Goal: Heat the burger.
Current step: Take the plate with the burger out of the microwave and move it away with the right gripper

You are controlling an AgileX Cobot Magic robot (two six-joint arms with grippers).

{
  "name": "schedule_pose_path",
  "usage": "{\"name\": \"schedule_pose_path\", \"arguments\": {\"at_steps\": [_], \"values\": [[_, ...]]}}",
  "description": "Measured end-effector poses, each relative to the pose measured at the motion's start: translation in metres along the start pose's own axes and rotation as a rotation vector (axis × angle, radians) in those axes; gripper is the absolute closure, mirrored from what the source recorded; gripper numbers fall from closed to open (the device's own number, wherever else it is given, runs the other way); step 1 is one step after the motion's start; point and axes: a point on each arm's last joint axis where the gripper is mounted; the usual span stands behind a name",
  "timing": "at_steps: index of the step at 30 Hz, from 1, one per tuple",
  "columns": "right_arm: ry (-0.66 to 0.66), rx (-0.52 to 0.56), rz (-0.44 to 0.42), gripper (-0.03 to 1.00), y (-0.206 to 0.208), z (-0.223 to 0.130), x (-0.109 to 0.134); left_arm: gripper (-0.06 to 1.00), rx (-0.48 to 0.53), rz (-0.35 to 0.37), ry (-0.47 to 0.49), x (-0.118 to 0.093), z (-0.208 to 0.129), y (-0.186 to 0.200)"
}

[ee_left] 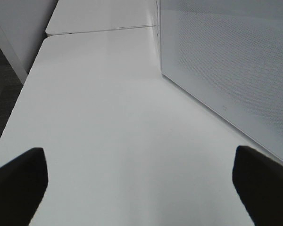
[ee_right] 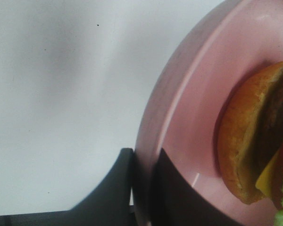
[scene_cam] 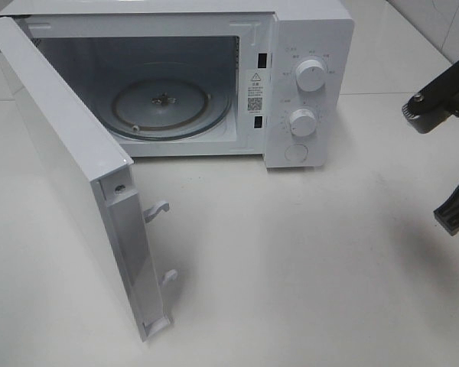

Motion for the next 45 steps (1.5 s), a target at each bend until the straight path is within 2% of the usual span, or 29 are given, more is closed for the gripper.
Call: {"name": "schedule_pose_path", "arguments": {"at_steps": [15, 23, 31, 37, 45], "values": [[-0.017, 0.016, -0.016, 0.88, -0.012, 0.003, 0.002, -0.05, 0.000, 0.000, 0.000, 0.000, 0.000, 0.000], [-0.006, 0.063, -0.024, 0.88, -0.027, -0.011, 0.002, -0.05, 0.000, 0.000, 0.000, 0.000, 0.000, 0.000], [-0.008, 0.041, 0.015, 0.88, -0.036, -0.014, 0.006, -0.05, 0.000, 0.000, 0.000, 0.000, 0.000, 0.000], [-0.016, 0.080, 0.018, 0.88, -0.048, -0.025, 0.003, -0.05, 0.000, 0.000, 0.000, 0.000, 0.000, 0.000], [-0.004, 0.071, 0.056, 0.88, -0.056, -0.034, 0.010, -0.05, 0.000, 0.000, 0.000, 0.000, 0.000, 0.000]]}}
Point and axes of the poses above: a point on each arm's last joint axis where the gripper is mounted, y pointing back along that axis away from the gripper, x along the wrist's bending axis when the last joint is at zero, z = x × y, and after that the axes turned 8 degrees about -y, right-handed
